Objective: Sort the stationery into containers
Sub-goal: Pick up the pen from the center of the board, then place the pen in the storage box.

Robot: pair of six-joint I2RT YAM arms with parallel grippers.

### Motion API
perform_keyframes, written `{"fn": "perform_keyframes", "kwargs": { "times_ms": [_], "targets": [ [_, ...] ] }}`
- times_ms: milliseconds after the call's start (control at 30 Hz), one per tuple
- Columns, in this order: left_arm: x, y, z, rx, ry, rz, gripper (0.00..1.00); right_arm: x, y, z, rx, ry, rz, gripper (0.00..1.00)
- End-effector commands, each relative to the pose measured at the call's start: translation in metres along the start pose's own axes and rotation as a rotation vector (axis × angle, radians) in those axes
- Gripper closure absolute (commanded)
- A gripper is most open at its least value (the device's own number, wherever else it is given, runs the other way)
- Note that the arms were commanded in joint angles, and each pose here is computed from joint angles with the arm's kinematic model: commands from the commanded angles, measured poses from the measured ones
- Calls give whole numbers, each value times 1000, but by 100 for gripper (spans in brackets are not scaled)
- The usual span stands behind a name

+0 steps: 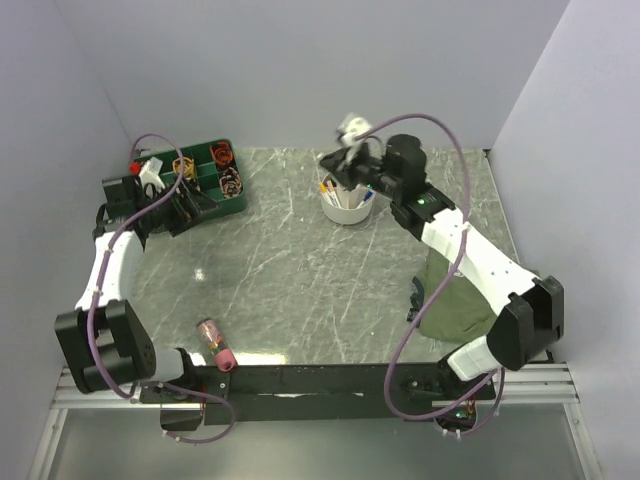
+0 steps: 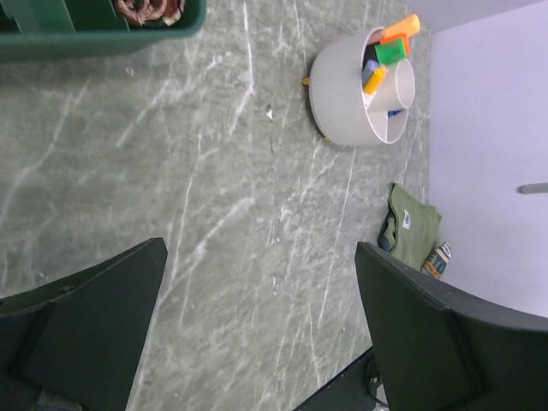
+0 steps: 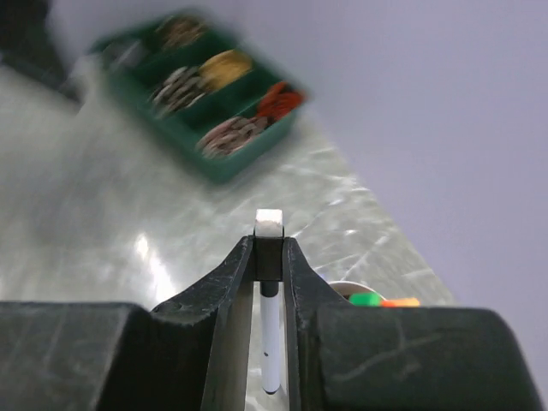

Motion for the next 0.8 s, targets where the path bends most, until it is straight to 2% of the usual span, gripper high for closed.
{"fn": "perform_keyframes", "kwargs": {
  "times_ms": [0,33,100,233,267,567,767],
  "targets": [
    [24,-20,-2,-64,-1,-85,2,-10,-29,1,-382,-186,-338,100],
    [26,-18,-5,-56,6,-79,2,-22,-36,4,-468,-162,-369,100],
    [32,-19,-7,-53,6,-101,2,-34,-42,3,-534,-163,-420,100],
    [35,-7,-18,-5,86,-103,2,-64,-55,0,-637,-115,-505,100],
    [39,-7,-19,1,92,-116,2,-72,-63,4,-710,-98,-523,100],
    [46,5,-42,57,140,-168,1,-123,-89,2,-877,17,-626,100],
    [47,4,-53,59,159,-185,1,-151,-89,-5,-924,88,-684,100]
  ]
}}
Point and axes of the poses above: each gripper's point midway between its finger pads, its own z axis back along the fingers, its own y axis along the line the jaws close on, x = y × z, the point moved 9 cm from there along z, back along the fingers, and after that the axes turned 8 degrees about z, right-handed, at the moved point
